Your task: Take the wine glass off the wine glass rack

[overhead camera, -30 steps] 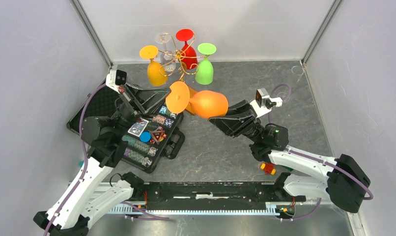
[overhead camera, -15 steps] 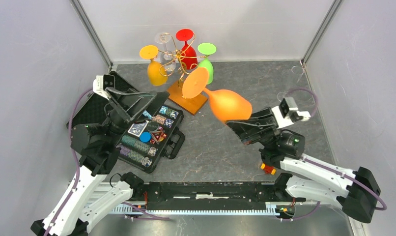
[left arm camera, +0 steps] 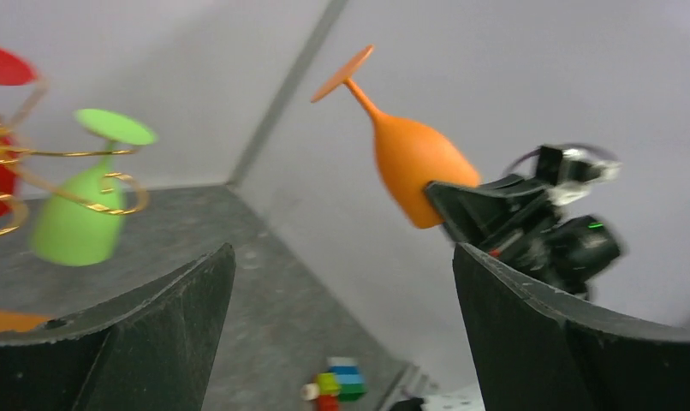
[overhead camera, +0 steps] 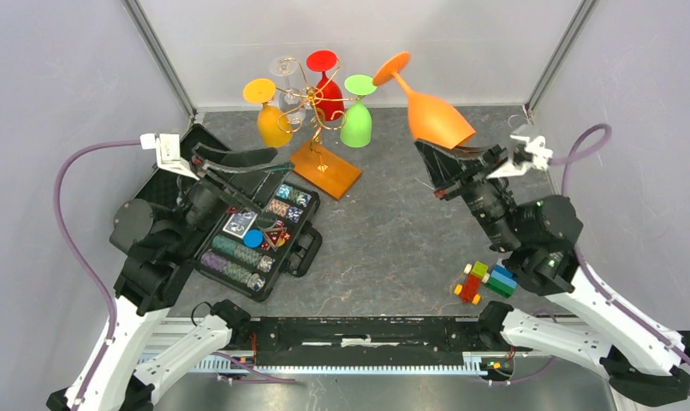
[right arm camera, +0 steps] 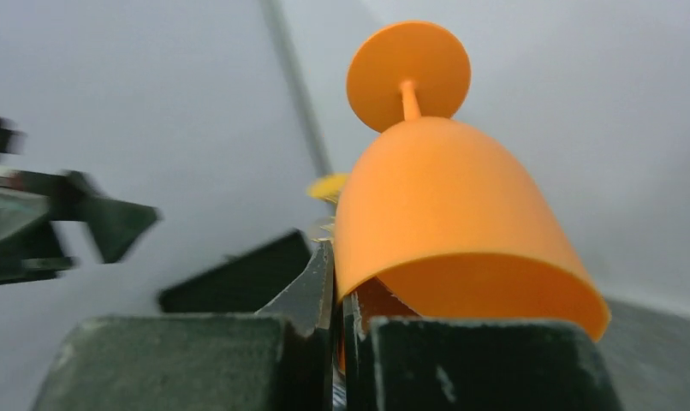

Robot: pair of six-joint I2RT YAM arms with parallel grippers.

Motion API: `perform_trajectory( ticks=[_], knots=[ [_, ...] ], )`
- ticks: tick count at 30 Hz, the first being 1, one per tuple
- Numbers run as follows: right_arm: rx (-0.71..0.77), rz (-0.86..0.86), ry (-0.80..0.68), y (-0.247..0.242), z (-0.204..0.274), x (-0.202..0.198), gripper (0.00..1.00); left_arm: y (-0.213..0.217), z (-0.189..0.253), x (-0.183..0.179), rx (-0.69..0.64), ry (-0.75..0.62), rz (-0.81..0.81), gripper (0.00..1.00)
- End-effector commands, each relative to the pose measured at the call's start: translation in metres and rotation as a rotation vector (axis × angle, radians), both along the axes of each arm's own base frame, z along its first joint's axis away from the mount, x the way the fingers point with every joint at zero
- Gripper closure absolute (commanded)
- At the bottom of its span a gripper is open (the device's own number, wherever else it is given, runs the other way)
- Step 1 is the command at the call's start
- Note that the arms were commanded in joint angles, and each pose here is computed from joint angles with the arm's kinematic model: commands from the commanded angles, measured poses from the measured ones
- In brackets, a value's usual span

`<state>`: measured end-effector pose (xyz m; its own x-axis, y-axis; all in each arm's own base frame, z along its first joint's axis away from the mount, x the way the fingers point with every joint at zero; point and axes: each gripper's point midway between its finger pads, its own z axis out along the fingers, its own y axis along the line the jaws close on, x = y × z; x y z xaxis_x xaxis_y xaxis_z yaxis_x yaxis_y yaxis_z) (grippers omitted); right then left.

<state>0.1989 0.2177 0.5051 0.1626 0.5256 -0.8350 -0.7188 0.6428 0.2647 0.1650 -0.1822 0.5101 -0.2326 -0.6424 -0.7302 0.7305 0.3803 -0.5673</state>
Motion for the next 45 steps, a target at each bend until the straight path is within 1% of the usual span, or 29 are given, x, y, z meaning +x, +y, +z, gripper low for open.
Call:
perform_trajectory(
  ticks=[1,3,5,7,9,14,19,23,26,30,34,38,41,45],
  knots=[
    [-0.426,-0.399,0.3,-0.05,-0.085,0.045,1.0,0.029,-0.05,0.047,0.313,0.005,0.307,0.0],
    [-0.527,-0.515,0.371,-0.069,-0.099,0.051,1.0,0.037,-0.063,0.06,0.362,0.031,0.381,0.0],
    [-0.614,-0.615,0.423,-0.086,-0.11,0.055,1.0,0.039,-0.073,0.068,0.391,0.05,0.41,0.0],
    [-0.7,-0.668,0.461,-0.094,-0.12,0.06,1.0,0.038,-0.08,0.072,0.409,0.062,0.416,0.0],
    [-0.76,-0.665,0.493,-0.098,-0.128,0.068,1.0,0.037,-0.084,0.074,0.418,0.07,0.413,0.0],
    [-0.838,-0.638,0.567,-0.116,-0.151,0.1,1.0,0.03,-0.092,0.071,0.416,0.078,0.369,0.0],
    [-0.927,-0.528,0.661,-0.119,-0.181,0.134,1.0,0.025,-0.098,0.07,0.42,0.088,0.345,0.0],
    [-0.937,-0.426,0.784,-0.131,-0.214,0.157,1.0,0.027,-0.101,0.069,0.429,0.086,0.349,0.0],
    [-0.918,-0.352,0.865,-0.141,-0.24,0.173,1.0,0.027,-0.103,0.068,0.432,0.086,0.348,0.0],
    [-0.937,-0.274,0.943,-0.145,-0.268,0.19,1.0,0.025,-0.106,0.068,0.441,0.087,0.332,0.0],
    [-0.971,-0.24,1.042,-0.153,-0.298,0.208,1.0,0.023,-0.109,0.068,0.452,0.091,0.321,0.0],
    [-0.993,-0.232,1.109,-0.159,-0.318,0.218,0.99,0.023,-0.113,0.07,0.461,0.099,0.324,0.0],
    [-1.011,-0.237,1.134,-0.164,-0.323,0.222,0.94,0.022,-0.115,0.071,0.466,0.103,0.323,0.0],
    [-1.018,-0.253,1.158,-0.171,-0.328,0.225,0.89,0.021,-0.118,0.072,0.468,0.107,0.32,0.0]
  ],
)
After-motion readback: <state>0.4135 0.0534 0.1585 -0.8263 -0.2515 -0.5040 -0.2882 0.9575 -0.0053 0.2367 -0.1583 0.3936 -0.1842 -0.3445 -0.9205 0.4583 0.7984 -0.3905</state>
